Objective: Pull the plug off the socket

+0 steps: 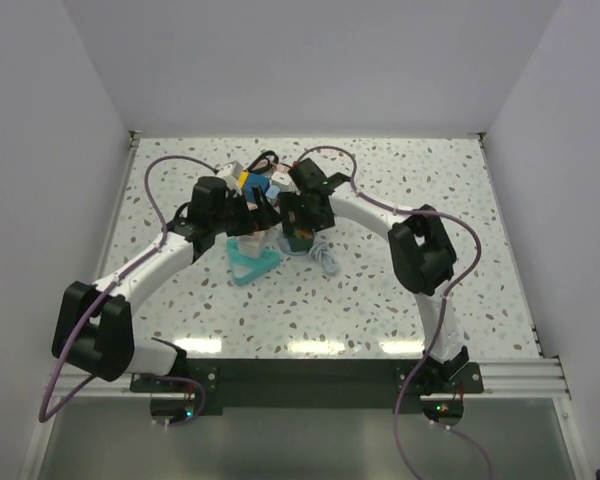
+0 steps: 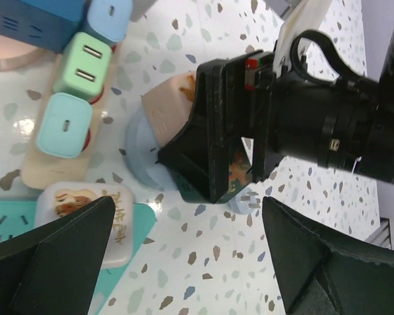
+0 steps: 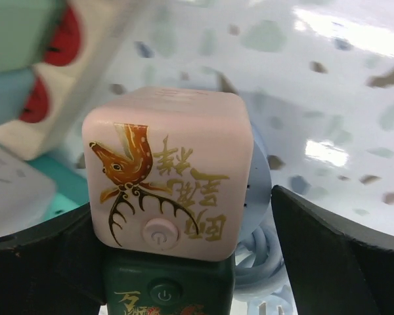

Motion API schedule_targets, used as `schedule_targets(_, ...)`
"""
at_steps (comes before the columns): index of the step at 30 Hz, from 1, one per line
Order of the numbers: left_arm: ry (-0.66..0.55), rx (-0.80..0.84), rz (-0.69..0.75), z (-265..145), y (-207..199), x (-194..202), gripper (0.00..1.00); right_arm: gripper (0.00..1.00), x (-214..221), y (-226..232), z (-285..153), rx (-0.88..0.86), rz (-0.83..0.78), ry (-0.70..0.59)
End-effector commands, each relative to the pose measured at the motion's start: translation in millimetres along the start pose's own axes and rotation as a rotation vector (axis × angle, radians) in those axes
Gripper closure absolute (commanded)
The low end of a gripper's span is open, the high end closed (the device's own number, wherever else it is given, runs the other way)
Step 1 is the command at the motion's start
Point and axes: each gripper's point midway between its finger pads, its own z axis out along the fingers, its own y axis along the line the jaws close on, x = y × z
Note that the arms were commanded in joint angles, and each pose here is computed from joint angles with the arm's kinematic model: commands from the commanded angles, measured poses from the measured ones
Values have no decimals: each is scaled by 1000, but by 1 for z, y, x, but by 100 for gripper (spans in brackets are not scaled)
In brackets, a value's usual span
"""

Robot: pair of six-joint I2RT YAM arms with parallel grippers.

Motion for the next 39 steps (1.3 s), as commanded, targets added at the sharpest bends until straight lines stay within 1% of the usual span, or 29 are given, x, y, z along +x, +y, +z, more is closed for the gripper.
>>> schedule_targets(1, -14, 98, 23, 11, -34, -10, 0, 8, 16, -70, -7, 143, 70, 75)
schedule_targets(2, -11, 114, 32, 13, -43, -10, 0, 5, 19, -76, -9, 157, 70, 81)
schedule_targets(5, 17, 125, 39, 24, -51, -3, 1, 3, 15, -93, -16, 196, 64, 75)
schedule_targets(6, 8, 140, 43, 26, -58, -7, 1, 1, 12, -100, -19, 212, 71, 68)
schedule_targets(10, 42, 150, 59, 41, -69, 3, 1, 1, 2, -97, -36, 156, 85, 24)
schedule_targets(12, 25, 175, 63, 46, -79, -1, 1, 1, -5, -93, -50, 128, 82, -12)
schedule_targets(15, 24, 187, 54, 52, -80, 2, 1, 1, -11, -85, -65, 90, 81, -39)
schedule_targets(16, 27, 187, 51, 55, -79, 4, 1, 1, -8, -86, -68, 93, 81, -31)
schedule_targets(19, 21, 198, 44, 60, -80, 3, 0, 1, -13, -92, -78, 130, 81, -64)
schedule_targets(23, 11, 179, 38, 66, -75, 3, 0, 1, -6, -95, -77, 137, 72, -53)
schedule_targets(25, 14, 153, 33, 70, -68, 6, 0, 2, 1, -88, -72, 98, 71, -34)
schedule_targets(32, 37, 83, 24, 87, -46, 19, 1, 14, 14, -68, -50, 51, 57, -18)
schedule_targets(35, 43, 74, 27, 92, -41, 23, 1, 25, 15, -63, -42, 50, 50, -21)
schedule_targets(36, 51, 68, 26, 95, -38, 26, 2, 34, 17, -64, -38, 56, 52, -17)
schedule_targets(37, 57, 65, 27, 97, -37, 28, 2, 39, 19, -66, -36, 70, 53, -10)
schedule_targets(39, 67, 61, 33, 102, -34, 31, 2, 45, 27, -72, -29, 97, 49, 22)
